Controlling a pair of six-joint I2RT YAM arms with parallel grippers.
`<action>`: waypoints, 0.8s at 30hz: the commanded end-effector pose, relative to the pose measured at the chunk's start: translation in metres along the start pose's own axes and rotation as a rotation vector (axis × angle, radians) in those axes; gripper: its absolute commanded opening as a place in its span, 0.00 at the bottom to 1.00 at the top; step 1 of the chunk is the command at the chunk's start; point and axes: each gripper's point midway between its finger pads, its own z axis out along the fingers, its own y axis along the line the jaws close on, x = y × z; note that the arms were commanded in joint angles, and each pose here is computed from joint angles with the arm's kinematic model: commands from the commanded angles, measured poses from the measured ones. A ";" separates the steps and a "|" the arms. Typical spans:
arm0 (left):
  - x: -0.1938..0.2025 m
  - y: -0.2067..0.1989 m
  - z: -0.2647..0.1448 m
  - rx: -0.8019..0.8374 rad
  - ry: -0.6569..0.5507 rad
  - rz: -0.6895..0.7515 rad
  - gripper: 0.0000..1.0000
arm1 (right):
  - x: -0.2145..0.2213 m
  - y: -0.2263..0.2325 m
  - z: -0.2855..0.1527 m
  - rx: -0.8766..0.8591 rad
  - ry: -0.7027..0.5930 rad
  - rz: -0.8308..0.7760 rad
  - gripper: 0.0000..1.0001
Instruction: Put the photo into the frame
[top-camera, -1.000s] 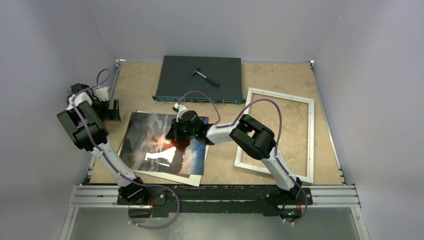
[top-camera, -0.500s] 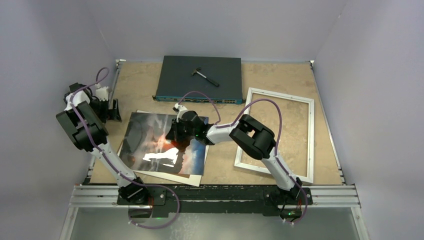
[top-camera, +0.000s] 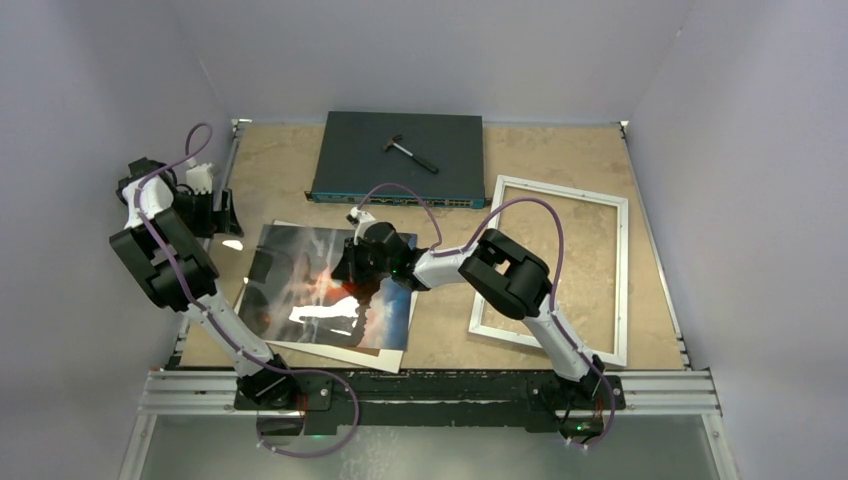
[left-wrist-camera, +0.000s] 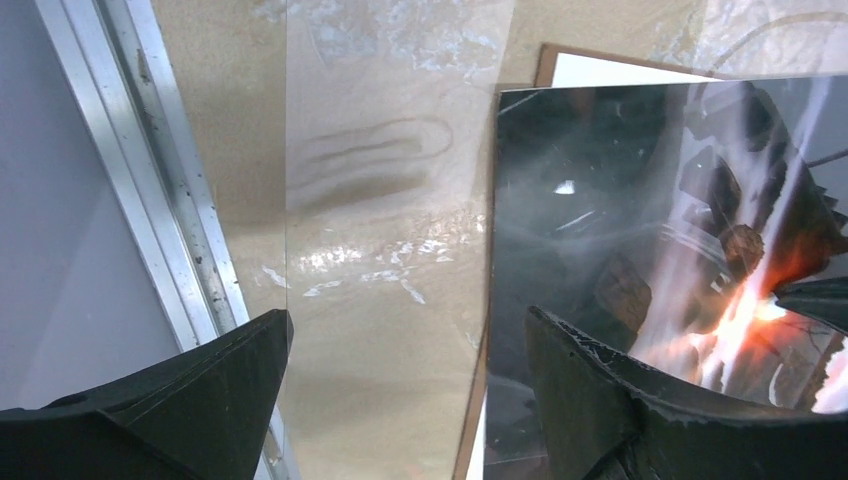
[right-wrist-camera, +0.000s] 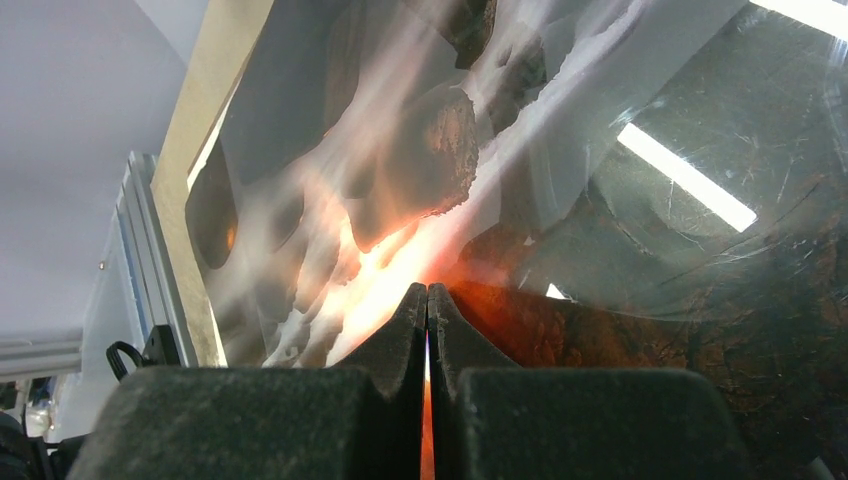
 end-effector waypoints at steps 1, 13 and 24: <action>-0.011 -0.021 -0.023 0.064 -0.047 0.024 0.83 | 0.006 0.004 -0.001 -0.018 0.016 0.006 0.00; -0.007 -0.043 -0.034 0.149 -0.038 0.039 0.64 | 0.006 0.001 -0.001 -0.023 0.017 0.022 0.00; -0.011 -0.060 -0.048 0.203 -0.068 0.061 0.61 | 0.009 -0.002 0.002 -0.020 0.031 0.032 0.00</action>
